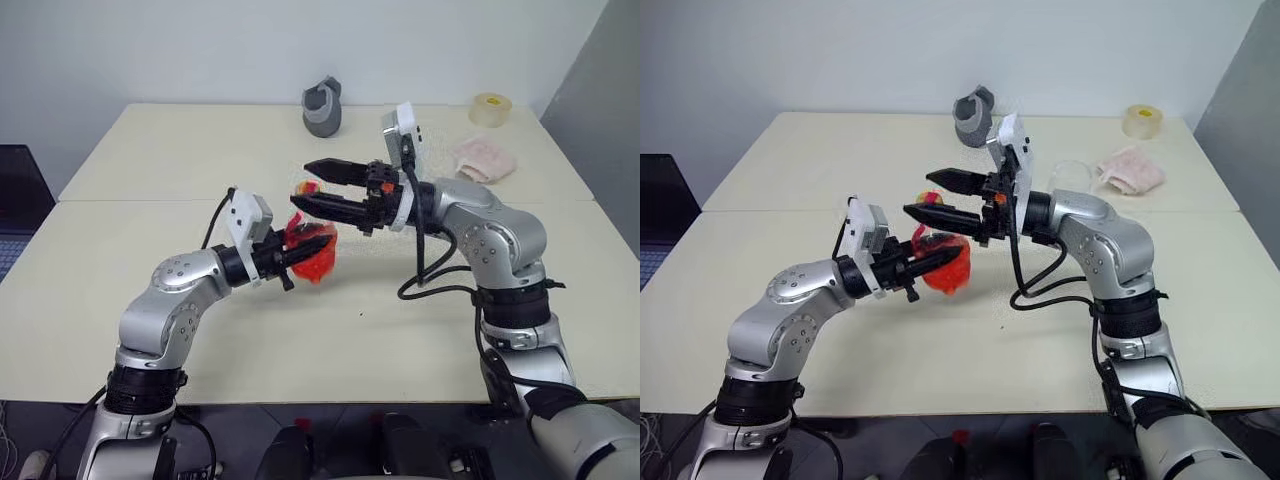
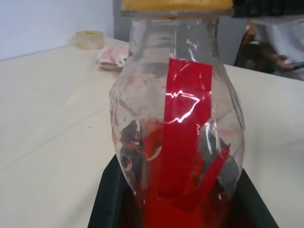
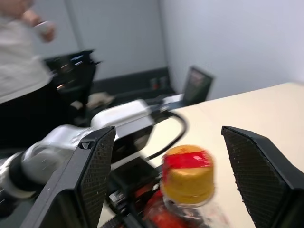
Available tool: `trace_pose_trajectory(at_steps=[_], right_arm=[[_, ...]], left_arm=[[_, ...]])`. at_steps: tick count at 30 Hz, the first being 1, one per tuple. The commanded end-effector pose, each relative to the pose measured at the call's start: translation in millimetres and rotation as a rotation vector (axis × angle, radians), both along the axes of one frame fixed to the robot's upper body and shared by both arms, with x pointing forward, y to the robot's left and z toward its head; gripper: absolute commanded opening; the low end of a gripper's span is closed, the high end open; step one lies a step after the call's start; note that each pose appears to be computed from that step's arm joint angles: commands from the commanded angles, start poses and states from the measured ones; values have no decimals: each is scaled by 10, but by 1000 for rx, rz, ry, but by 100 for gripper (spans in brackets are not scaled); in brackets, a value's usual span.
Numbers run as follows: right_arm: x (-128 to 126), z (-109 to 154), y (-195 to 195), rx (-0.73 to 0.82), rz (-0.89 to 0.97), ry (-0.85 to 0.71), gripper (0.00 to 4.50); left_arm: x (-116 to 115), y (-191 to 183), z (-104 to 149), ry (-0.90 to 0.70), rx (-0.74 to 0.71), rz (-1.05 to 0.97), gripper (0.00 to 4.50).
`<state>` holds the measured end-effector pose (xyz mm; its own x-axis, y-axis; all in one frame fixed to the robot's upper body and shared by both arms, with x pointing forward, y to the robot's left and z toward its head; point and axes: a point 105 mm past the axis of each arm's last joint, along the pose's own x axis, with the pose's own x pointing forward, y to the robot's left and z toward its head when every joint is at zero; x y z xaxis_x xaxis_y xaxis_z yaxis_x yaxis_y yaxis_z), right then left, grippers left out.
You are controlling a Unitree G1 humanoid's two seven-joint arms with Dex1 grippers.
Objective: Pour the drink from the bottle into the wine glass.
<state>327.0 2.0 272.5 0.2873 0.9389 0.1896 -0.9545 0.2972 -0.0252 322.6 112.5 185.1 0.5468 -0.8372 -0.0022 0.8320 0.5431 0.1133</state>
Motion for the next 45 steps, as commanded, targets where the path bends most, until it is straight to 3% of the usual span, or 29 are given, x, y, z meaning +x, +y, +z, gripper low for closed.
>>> trace_pose_trajectory(at_steps=[1, 11, 21, 29, 31, 36, 40, 45], right_arm=[[73, 121, -8, 45, -140, -71, 379], [46, 67, 158, 29, -178, -68, 379], [111, 66, 177, 21, -190, -49, 379], [89, 115, 189, 65, -151, -6, 127], [79, 126, 191, 67, -143, -6, 127], [-40, 132, 254, 22, -18, -51, 127], [-283, 100, 323, -83, 253, -151, 127], [-380, 61, 376, -167, 505, -222, 127]], left_arm=[[60, 24, 227, -105, -8, 16, 99], [252, -13, 265, -154, -1, 23, 99], [274, -2, 232, -161, 15, 15, 99], [258, -2, 204, -156, 19, 17, 99], [239, -14, 189, -152, 17, 15, 99], [106, -38, 134, -124, 7, -14, 99], [-280, -108, 55, -64, 5, -152, 99], [-635, -186, 93, -26, -11, -261, 99]])
